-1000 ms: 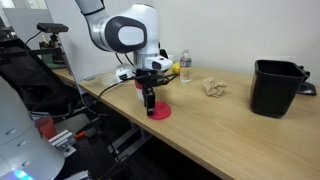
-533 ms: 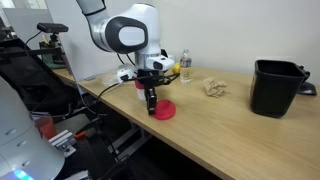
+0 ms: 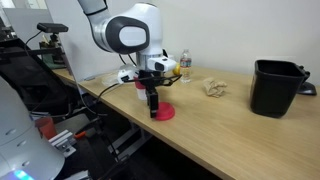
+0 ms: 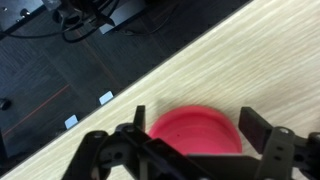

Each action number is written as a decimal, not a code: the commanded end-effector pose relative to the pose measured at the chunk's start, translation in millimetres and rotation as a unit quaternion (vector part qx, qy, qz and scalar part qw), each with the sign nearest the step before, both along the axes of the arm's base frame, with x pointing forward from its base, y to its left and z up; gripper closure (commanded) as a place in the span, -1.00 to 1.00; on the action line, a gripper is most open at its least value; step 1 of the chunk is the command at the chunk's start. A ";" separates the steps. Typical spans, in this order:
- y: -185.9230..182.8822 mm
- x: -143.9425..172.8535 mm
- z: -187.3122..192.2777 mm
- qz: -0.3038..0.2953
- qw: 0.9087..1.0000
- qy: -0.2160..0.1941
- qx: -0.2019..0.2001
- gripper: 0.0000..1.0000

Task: Cover the cup with the pink cover

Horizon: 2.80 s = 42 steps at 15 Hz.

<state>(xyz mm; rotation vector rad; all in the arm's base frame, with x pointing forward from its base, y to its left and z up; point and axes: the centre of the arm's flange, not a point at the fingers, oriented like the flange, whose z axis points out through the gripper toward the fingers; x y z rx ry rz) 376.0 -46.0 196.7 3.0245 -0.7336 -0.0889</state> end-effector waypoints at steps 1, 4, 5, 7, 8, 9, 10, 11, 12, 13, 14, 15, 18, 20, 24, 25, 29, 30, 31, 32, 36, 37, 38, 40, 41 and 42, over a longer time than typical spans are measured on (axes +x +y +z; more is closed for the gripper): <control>-4.8 -8.7 -0.5 -0.003 1.000 -0.007 0.004 -1.00; -5.1 -3.0 -1.0 -0.001 1.000 -0.010 0.005 -1.00; -4.8 0.3 -1.6 0.003 1.000 -0.013 0.002 -1.00; -3.8 6.7 -1.2 0.008 1.000 -0.022 0.000 -1.00; -3.8 9.2 -0.2 0.009 1.000 -0.026 -0.001 -1.00; -3.8 13.2 1.7 0.011 0.999 -0.032 -0.001 -1.00; -3.8 16.2 2.9 0.014 0.999 -0.035 -0.002 -1.00; -4.0 19.3 3.4 0.017 0.999 -0.037 -0.003 -1.00; -4.7 22.0 3.1 0.019 0.999 -0.037 -0.004 -1.00; -5.6 23.7 2.3 0.020 0.999 -0.036 -0.005 -1.00; -6.1 24.5 1.7 0.021 0.999 -0.035 -0.005 -1.00; -6.2 24.8 0.3 0.023 0.999 -0.033 -0.005 -1.00; -5.8 24.5 -7.4 0.029 0.999 -0.023 -0.005 -1.00; -6.0 26.3 -12.0 0.031 0.999 -0.019 -0.006 -1.00; -10.6 34.0 -12.8 0.033 0.999 -0.020 -0.012 -1.00; -13.0 36.1 -12.0 0.034 0.999 -0.021 -0.014 -1.00; -18.2 41.6 -11.8 0.035 0.999 -0.023 -0.017 -1.00; -18.0 42.1 -11.9 0.036 0.999 -0.023 -0.017 -1.00; -17.6 42.5 -12.2 0.037 0.999 -0.023 -0.017 -1.00; -16.6 42.8 -12.5 0.039 0.999 -0.022 -0.016 -1.00; -14.7 43.8 -13.1 0.046 0.998 -0.025 -0.018 -0.47; -15.3 44.9 -12.0 0.046 0.998 -0.028 -0.018 -0.41; -15.9 45.3 -11.3 0.045 0.998 -0.029 -0.018 -0.39; -17.8 45.9 -9.9 0.043 0.998 -0.030 -0.018 -0.33; -18.6 45.8 -9.6 0.042 0.998 -0.031 -0.018 -0.33; -19.7 44.6 -8.6 0.042 0.998 -0.031 -0.020 -0.33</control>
